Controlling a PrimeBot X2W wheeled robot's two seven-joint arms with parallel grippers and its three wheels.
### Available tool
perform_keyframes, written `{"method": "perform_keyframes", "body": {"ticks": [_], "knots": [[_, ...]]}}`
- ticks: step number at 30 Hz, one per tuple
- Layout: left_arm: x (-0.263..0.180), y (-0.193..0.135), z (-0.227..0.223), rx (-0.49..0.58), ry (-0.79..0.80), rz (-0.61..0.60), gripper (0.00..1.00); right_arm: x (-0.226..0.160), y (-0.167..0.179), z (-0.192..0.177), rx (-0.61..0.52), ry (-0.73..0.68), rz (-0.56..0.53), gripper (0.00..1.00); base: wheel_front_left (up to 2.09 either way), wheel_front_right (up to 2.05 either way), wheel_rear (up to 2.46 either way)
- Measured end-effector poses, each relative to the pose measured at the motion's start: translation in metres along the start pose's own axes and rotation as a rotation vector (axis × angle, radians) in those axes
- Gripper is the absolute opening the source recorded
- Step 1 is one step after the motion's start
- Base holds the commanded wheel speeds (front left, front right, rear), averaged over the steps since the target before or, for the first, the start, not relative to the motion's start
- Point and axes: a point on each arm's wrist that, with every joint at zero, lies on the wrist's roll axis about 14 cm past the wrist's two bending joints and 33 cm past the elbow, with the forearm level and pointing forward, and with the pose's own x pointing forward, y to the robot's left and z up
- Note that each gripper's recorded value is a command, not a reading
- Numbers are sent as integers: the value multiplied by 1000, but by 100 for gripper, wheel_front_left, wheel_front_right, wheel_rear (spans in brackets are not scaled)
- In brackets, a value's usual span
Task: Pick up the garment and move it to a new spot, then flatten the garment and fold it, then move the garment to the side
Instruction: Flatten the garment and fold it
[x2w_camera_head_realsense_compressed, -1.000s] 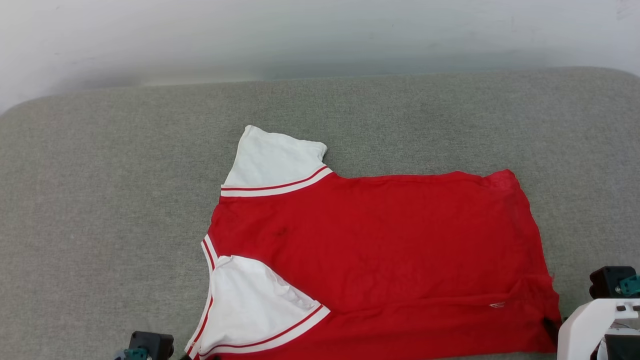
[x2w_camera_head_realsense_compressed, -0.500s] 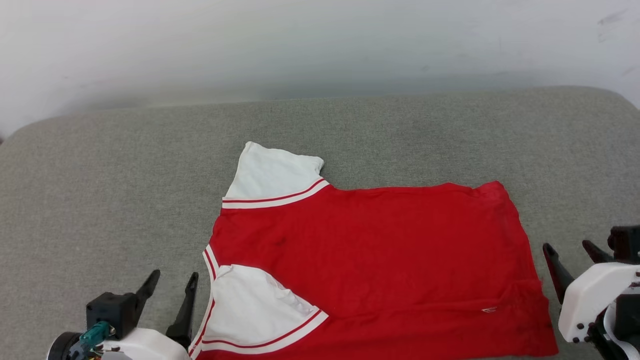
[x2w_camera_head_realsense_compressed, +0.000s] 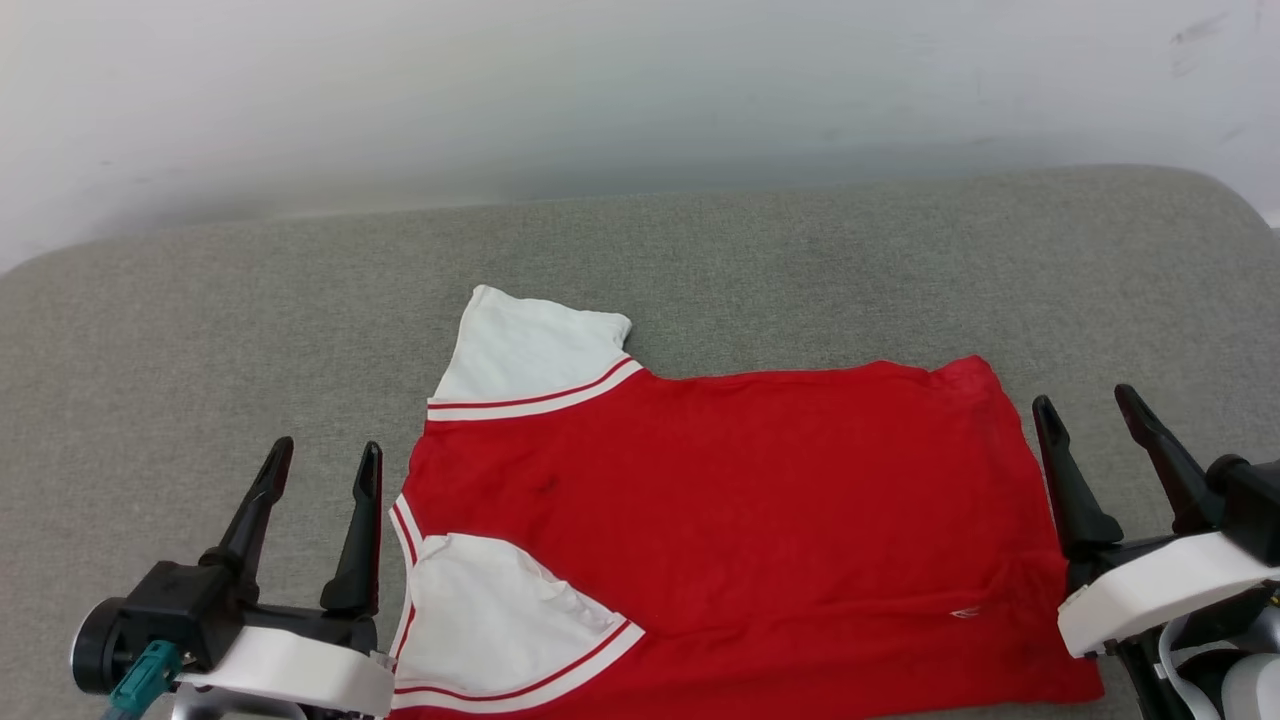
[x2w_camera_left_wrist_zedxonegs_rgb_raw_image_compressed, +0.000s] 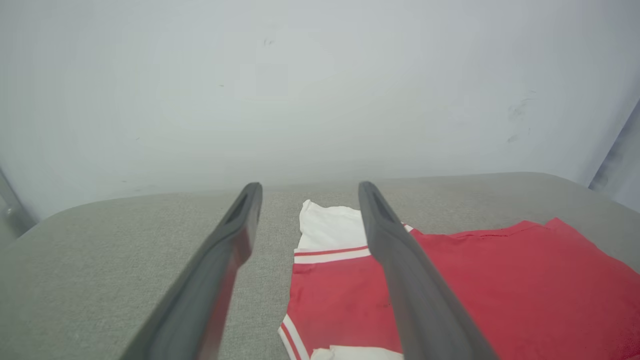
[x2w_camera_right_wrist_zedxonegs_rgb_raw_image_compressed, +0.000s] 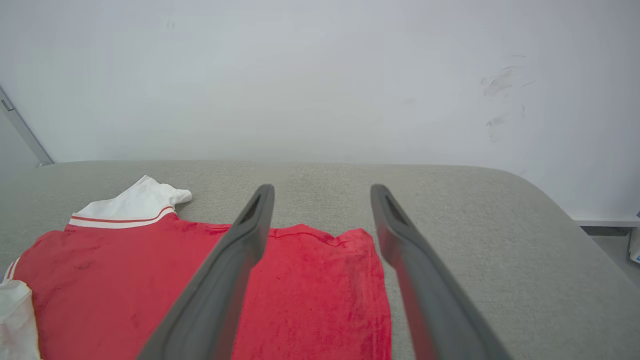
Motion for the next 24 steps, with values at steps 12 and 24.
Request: {"method": "perform_keyframes", "body": {"ticks": [12, 24], "knots": [[44, -3, -10, -7, 6, -129, 100, 10, -5, 0, 2, -79, -35, 100, 0, 0, 0], [154, 13, -64, 93, 400, -281, 100, 17, -22, -26, 13, -52, -113, 100, 0, 0, 0]]}}
